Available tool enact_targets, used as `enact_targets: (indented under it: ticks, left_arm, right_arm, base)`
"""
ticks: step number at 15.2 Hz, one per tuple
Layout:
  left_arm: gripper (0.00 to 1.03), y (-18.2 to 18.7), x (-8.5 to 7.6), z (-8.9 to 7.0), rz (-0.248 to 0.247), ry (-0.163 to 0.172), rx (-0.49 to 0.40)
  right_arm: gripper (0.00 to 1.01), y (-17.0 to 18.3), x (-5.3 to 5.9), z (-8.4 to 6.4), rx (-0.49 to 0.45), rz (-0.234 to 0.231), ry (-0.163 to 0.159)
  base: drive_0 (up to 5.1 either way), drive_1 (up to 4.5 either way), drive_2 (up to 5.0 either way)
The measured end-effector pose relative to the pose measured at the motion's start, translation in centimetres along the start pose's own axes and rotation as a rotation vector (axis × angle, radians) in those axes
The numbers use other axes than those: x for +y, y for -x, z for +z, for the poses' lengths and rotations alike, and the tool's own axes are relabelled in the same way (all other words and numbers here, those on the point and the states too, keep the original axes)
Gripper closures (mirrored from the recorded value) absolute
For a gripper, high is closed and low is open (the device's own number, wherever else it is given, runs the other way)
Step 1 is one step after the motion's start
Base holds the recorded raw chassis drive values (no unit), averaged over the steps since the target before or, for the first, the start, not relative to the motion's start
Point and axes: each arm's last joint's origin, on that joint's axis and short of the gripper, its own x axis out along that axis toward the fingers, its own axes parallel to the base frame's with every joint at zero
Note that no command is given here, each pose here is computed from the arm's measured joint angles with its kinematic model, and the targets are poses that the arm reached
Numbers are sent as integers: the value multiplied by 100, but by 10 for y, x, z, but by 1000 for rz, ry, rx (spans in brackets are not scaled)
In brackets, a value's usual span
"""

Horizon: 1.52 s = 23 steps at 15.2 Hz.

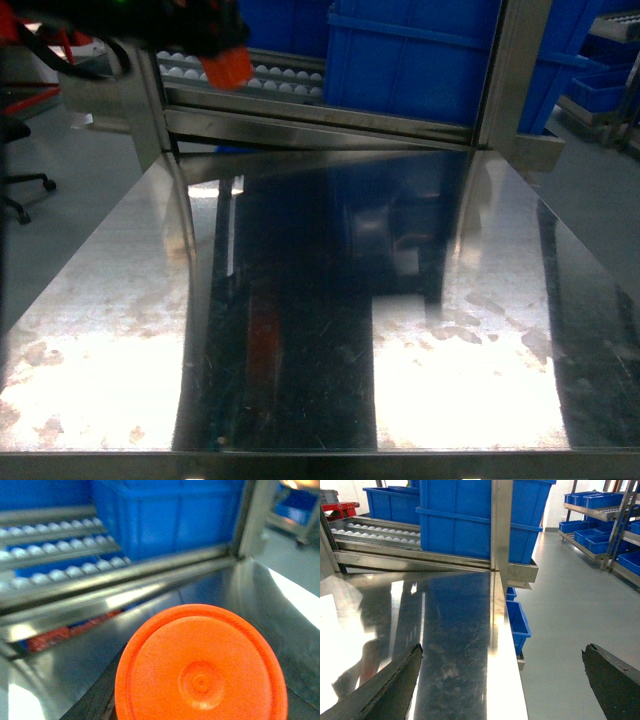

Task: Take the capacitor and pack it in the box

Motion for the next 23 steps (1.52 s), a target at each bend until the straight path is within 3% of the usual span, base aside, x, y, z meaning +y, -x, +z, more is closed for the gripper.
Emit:
enact_targets:
  ticks: [1, 2, 5, 6, 8, 12, 13, 14, 18, 23]
  left_arm:
    - [58, 39, 8, 18, 105, 12, -94]
    - [58, 65, 10, 20, 168, 28, -132]
    - [58, 150, 0, -6, 350, 114, -163]
    - [58, 175, -6, -11, 381, 138, -172]
    - [58, 187, -8, -7, 398, 145, -206]
    - [59, 181, -10, -12, 393, 154, -186]
    - [59, 184, -16, -17, 478, 147, -227]
    - [59, 196, -28, -33, 500, 150, -222]
    - [59, 231, -58, -83, 504, 153, -204]
    - [59, 263, -83, -117, 504, 154, -200]
  right_arm:
    - [3, 0, 0, 0, 0, 0, 0]
    - [3, 0, 0, 0, 0, 0, 0]
    - [3, 0, 0, 0, 0, 0, 0]
    - [3, 0, 0, 0, 0, 0, 0]
    - [3, 0, 0, 0, 0, 0, 0]
    - [3, 0, 0, 0, 0, 0, 0]
    - [3, 0, 0, 0, 0, 0, 0]
    - [3, 0, 0, 0, 1, 0, 0]
    - [3, 0, 0, 0, 0, 0, 0]
    - [3, 0, 0, 0, 0, 0, 0]
  base:
    - [0, 0, 0]
    - [0, 0, 0]
    - [0, 0, 0]
    - [0, 0, 0]
    - [0, 0, 0]
    - [0, 0, 0]
    - [0, 0, 0]
    - [0, 0, 0]
    - [0, 0, 0]
    - [0, 0, 0]
